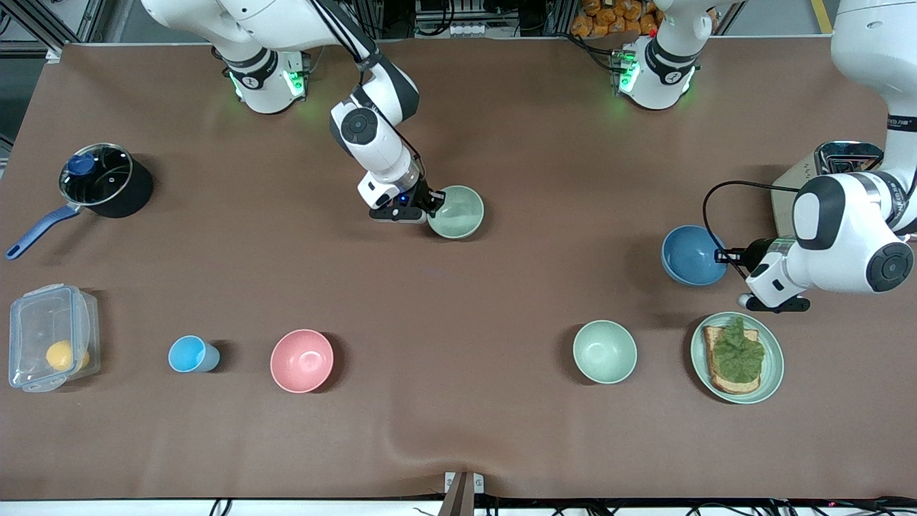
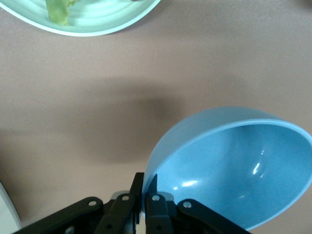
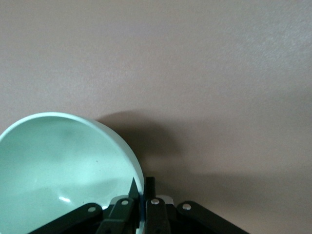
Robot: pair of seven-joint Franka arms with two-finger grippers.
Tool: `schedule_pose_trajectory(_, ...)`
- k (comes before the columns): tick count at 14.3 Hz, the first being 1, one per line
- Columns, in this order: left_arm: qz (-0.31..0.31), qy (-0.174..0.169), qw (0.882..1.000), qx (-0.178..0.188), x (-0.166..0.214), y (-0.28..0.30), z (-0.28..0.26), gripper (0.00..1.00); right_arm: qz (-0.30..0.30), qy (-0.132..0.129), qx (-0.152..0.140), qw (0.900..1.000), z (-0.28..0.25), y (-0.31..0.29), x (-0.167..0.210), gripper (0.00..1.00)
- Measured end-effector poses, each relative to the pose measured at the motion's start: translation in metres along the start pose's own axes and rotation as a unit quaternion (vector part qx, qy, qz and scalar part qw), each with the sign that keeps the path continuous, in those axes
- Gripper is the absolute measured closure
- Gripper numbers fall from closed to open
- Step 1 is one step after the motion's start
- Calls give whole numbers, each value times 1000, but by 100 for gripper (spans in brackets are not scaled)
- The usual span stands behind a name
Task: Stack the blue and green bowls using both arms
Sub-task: 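Slide the green bowl toward the table middle with the right gripper, then release the green bowl and draw the right gripper back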
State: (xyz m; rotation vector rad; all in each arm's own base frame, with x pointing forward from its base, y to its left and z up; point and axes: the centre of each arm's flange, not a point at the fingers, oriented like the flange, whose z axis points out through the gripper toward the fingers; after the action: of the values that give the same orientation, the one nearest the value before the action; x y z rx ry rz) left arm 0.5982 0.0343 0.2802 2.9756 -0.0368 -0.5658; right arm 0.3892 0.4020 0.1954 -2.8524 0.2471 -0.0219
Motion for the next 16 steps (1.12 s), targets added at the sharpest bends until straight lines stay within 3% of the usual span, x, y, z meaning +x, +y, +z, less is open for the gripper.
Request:
schedule_pose_trajectory(5, 4, -6, 1000, 0, 0, 6, -6, 95, 19, -6, -3, 1000, -3, -7, 8, 35)
schedule_pose_trajectory(9, 6, -14, 1000, -1, -1, 8, -10, 95, 22, -36, -22, 999, -19, -22, 23, 0)
schedule_pose_trajectory(12, 5, -22, 1000, -17, -3, 14, -19, 95, -6, -59, -38, 997, -59, -30, 48, 0)
schedule_pose_trajectory(16, 4, -32, 999, -13, -2, 46, -27, 95, -140, -57, -31, 988, -114, -17, 80, 0)
